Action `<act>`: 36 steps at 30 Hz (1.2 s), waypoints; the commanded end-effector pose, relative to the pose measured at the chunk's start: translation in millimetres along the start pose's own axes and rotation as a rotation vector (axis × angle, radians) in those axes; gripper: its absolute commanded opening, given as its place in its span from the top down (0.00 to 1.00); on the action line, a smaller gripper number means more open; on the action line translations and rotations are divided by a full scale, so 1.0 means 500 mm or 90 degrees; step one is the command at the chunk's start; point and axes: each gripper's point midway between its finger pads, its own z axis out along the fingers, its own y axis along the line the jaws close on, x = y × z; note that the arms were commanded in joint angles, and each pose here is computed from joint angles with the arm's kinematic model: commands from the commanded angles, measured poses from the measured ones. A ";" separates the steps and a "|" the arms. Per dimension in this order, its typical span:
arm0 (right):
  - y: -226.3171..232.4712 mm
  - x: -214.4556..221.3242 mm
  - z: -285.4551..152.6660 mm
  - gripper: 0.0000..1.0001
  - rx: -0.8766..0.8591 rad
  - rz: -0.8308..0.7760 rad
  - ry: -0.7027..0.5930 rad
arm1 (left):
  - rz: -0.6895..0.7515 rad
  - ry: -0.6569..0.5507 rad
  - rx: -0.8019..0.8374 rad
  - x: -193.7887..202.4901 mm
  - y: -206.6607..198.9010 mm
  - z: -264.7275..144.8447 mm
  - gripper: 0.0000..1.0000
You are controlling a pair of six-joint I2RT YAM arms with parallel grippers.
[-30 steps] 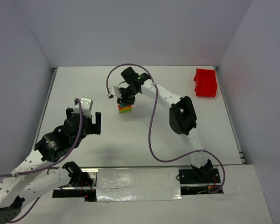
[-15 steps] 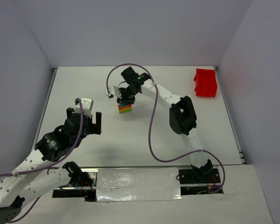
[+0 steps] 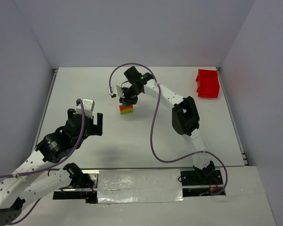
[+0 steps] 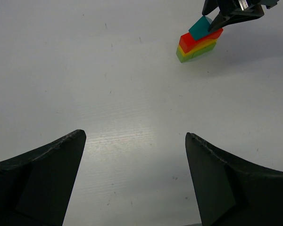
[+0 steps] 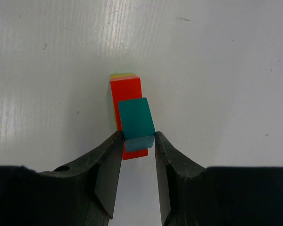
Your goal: Build the wood block tower
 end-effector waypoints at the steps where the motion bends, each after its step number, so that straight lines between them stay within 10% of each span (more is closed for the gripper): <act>1: -0.011 -0.024 -0.022 0.60 0.013 -0.006 -0.029 | -0.003 -0.013 0.002 -0.008 -0.002 0.005 0.01; 29: -0.003 -0.045 -0.025 0.54 0.003 -0.007 -0.050 | -0.003 -0.012 0.002 -0.009 -0.003 0.006 0.01; 30: -0.006 -0.052 -0.033 0.46 0.006 -0.006 -0.057 | -0.003 -0.010 0.001 -0.008 -0.002 0.008 0.01; 32: -0.004 -0.066 -0.045 0.01 0.005 -0.007 -0.071 | -0.003 -0.010 0.000 -0.008 -0.002 0.008 0.00; 36: -0.004 -0.082 -0.081 0.00 0.021 -0.004 -0.081 | -0.003 -0.007 -0.003 -0.007 0.000 0.010 0.00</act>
